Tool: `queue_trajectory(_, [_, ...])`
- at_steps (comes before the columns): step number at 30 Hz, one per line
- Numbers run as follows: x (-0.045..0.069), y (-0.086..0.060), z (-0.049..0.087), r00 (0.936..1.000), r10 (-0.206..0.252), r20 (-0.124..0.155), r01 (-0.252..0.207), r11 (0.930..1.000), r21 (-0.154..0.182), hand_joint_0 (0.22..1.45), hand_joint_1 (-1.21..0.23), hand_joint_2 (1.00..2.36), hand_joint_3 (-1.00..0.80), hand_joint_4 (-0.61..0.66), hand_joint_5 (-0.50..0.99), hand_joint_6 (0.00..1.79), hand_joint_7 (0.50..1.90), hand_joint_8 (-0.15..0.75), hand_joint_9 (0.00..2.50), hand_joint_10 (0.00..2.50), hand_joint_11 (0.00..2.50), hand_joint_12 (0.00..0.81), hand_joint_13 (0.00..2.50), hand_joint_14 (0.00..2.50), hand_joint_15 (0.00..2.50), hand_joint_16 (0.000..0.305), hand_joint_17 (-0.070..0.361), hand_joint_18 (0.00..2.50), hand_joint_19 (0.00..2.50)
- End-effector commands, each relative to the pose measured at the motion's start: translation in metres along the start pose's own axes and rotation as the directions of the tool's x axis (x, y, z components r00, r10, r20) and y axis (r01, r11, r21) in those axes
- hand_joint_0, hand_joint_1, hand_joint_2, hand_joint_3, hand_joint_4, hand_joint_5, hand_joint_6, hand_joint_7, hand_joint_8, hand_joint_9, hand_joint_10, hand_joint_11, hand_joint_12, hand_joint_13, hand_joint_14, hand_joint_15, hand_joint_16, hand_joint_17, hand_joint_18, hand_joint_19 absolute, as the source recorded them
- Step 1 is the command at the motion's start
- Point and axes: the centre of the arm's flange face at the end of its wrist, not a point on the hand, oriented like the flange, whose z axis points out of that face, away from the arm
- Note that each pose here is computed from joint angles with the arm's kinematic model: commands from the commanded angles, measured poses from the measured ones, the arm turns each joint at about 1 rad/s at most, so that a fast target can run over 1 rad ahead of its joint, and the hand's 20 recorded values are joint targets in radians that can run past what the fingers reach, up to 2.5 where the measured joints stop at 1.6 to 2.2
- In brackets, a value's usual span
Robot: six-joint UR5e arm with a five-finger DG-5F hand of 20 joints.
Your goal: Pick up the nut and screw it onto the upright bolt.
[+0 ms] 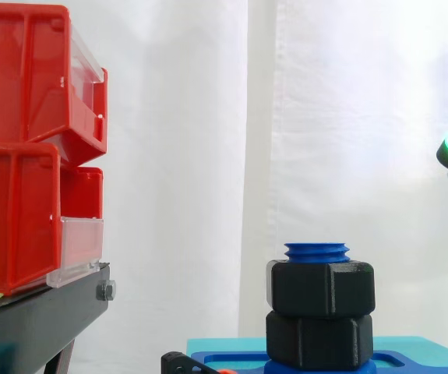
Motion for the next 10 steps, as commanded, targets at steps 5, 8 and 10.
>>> queue_trajectory(5, [0.0,0.0004,0.0002,1.0,0.0,0.0,0.0,1.0,-0.001,0.48,-0.51,1.0,-0.5,0.04,-0.23,0.5,0.66,0.167,0.08,0.0,0.0,0.327,0.01,0.0,0.0,0.048,0.109,0.0,0.01])
queue_trajectory(8, [0.0,0.0004,0.0002,1.0,0.0,0.0,0.0,1.0,-0.001,0.48,-0.51,1.0,-0.5,0.04,-0.23,0.5,0.65,0.168,0.1,0.0,0.0,0.327,0.02,0.0,0.0,0.048,0.108,0.0,0.01])
queue_trajectory(10, [-0.0004,0.0003,-0.0004,1.0,0.0,0.001,0.0,1.0,0.0,0.48,-0.51,1.0,-0.5,0.04,-0.23,0.5,0.7,0.164,0.07,0.0,0.0,0.326,0.01,0.0,0.0,0.048,0.108,0.0,0.01])
